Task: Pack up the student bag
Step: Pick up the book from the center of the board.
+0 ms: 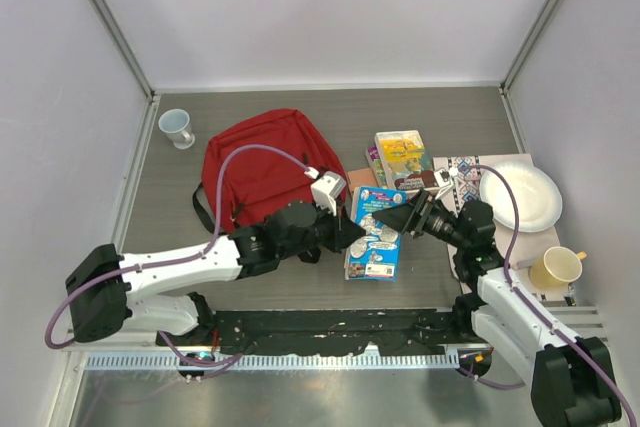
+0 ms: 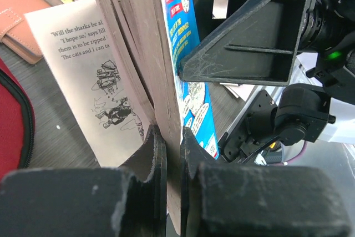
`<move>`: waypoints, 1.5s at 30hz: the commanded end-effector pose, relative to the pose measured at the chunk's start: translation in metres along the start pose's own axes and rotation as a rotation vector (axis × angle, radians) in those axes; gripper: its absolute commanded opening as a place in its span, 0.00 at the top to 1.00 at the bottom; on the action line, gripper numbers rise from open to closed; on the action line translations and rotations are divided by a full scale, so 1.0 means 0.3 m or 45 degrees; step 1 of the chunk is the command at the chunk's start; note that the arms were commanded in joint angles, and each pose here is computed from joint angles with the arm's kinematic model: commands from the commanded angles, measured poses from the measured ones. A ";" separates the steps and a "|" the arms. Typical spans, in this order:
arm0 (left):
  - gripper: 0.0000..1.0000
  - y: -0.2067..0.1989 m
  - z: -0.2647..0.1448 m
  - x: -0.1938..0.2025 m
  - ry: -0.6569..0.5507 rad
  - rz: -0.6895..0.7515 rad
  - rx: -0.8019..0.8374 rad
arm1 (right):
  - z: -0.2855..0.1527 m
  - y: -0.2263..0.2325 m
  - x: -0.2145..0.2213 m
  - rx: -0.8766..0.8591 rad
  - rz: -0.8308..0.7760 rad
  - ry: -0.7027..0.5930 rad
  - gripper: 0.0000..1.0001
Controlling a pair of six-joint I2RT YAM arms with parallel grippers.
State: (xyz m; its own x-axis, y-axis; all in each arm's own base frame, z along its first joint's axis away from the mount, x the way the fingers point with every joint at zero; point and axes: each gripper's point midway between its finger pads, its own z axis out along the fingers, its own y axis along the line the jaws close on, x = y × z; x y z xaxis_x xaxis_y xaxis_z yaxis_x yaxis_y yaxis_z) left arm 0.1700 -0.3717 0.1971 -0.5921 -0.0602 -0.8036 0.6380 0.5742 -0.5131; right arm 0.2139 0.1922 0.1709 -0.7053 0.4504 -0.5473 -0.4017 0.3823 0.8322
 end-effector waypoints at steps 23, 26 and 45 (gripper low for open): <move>0.00 0.086 -0.087 -0.194 -0.303 -0.009 -0.210 | -0.018 0.172 -0.048 -0.263 -0.127 -0.054 0.95; 0.00 0.095 -0.092 -0.208 -0.326 -0.009 -0.210 | -0.024 0.209 -0.052 -0.326 -0.137 -0.048 0.99; 0.01 -0.012 -0.054 -0.292 -0.378 -0.130 0.334 | -0.062 0.370 -0.059 -0.646 -0.136 0.021 0.99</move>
State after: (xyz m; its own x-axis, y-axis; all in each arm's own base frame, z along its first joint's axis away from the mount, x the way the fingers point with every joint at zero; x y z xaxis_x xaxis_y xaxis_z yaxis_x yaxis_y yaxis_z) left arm 0.2267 -0.3383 0.2453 -0.5071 -0.3344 -0.7943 0.6260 0.4906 -0.6062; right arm 0.1846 0.2110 0.2364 -0.7308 0.4140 -0.5427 -0.5693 0.0691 0.8192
